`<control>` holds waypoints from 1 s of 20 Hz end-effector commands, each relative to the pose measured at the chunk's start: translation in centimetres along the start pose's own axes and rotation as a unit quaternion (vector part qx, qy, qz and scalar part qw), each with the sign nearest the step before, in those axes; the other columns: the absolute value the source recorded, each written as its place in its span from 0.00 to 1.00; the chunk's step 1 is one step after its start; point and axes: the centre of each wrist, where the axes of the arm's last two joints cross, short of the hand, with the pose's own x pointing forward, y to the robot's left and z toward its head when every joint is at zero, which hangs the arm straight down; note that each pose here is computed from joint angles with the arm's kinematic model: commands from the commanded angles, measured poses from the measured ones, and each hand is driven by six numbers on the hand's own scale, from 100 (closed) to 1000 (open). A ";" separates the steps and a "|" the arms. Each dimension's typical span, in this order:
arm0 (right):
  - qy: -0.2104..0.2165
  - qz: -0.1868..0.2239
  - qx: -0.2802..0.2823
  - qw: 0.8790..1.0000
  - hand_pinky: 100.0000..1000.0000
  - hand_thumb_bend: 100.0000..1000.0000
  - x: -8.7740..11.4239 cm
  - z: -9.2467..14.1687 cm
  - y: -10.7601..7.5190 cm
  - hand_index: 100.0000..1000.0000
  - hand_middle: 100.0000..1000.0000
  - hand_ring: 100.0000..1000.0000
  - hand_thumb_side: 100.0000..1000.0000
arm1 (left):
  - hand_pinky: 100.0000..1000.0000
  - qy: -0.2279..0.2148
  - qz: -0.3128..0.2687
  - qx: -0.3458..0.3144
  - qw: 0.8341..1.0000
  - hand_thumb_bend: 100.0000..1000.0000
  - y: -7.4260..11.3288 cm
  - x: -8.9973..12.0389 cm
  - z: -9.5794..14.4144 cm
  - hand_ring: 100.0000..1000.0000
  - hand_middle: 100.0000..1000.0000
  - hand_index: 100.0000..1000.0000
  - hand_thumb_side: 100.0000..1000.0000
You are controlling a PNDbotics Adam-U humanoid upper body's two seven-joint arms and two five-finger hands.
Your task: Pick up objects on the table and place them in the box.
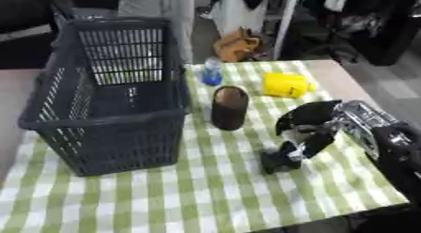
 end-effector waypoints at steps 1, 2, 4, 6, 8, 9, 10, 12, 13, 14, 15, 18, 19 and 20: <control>-0.075 0.062 0.105 0.990 0.84 0.43 -0.9 1.7 -0.9 0.86 0.82 0.86 0.97 | 0.32 -0.014 -0.009 -0.002 1.000 0.38 0.6 0.6 -0.6 0.77 0.71 0.78 0.93; -0.075 0.062 0.105 0.990 0.84 0.43 -0.8 1.7 -0.9 0.86 0.82 0.86 0.97 | 0.32 -0.014 -0.009 -0.002 1.000 0.38 0.6 0.6 -0.6 0.77 0.71 0.78 0.93; -0.076 0.061 0.106 0.990 0.84 0.43 -0.8 1.7 -0.8 0.86 0.82 0.86 0.97 | 0.32 -0.014 -0.009 -0.002 1.000 0.38 0.6 0.6 -0.6 0.77 0.71 0.78 0.93; -0.077 0.060 0.107 0.989 0.84 0.43 -0.8 1.7 -0.8 0.86 0.82 0.86 0.97 | 0.32 -0.014 -0.008 -0.002 1.000 0.38 0.6 0.6 -0.6 0.77 0.71 0.78 0.93; -0.078 0.059 0.109 0.989 0.84 0.43 -0.7 1.6 -0.7 0.86 0.82 0.86 0.97 | 0.32 -0.014 -0.008 -0.002 1.000 0.38 0.5 0.6 -0.6 0.77 0.71 0.78 0.93; -0.079 0.058 0.110 0.989 0.84 0.43 -0.7 1.6 -0.7 0.86 0.82 0.86 0.97 | 0.32 -0.014 -0.008 -0.002 1.000 0.38 0.5 0.6 -0.6 0.77 0.71 0.78 0.93; -0.080 0.058 0.110 0.989 0.84 0.43 -0.6 1.5 -0.7 0.86 0.82 0.85 0.97 | 0.32 -0.014 -0.008 -0.002 1.000 0.38 0.5 0.6 -0.6 0.77 0.71 0.78 0.93; -0.081 0.057 0.111 0.989 0.84 0.43 -0.6 1.4 -0.7 0.86 0.82 0.85 0.97 | 0.32 -0.014 -0.008 -0.002 1.000 0.38 0.5 0.6 -0.6 0.77 0.71 0.78 0.93; -0.082 0.057 0.110 0.989 0.84 0.43 -0.6 1.3 -0.7 0.86 0.82 0.85 0.97 | 0.32 -0.015 -0.007 -0.003 1.000 0.38 0.5 0.6 -0.6 0.77 0.71 0.78 0.93; -0.083 0.056 0.111 0.989 0.84 0.44 -0.5 1.3 -0.7 0.85 0.82 0.85 0.98 | 0.32 -0.015 -0.007 -0.003 1.000 0.39 0.5 0.6 -0.6 0.77 0.71 0.78 0.93; -0.084 0.056 0.112 0.989 0.84 0.44 -0.5 1.2 -0.7 0.85 0.82 0.85 0.98 | 0.32 -0.015 -0.007 -0.003 1.000 0.39 0.5 0.6 -0.6 0.77 0.71 0.78 0.93; -0.087 0.054 0.115 0.988 0.83 0.44 -0.3 0.9 -0.6 0.85 0.82 0.85 0.98 | 0.32 -0.015 -0.006 -0.003 1.000 0.38 0.4 0.6 -0.6 0.77 0.71 0.78 0.93; -0.090 0.054 0.117 0.988 0.83 0.44 -0.2 0.7 -0.5 0.85 0.82 0.85 0.98 | 0.32 -0.015 -0.006 -0.003 1.000 0.38 0.4 0.6 -0.6 0.77 0.71 0.78 0.93; -0.092 0.054 0.119 0.987 0.83 0.44 -0.1 0.5 -0.5 0.85 0.81 0.85 0.98 | 0.32 -0.015 -0.006 -0.004 1.000 0.38 0.4 0.6 -0.6 0.77 0.71 0.78 0.93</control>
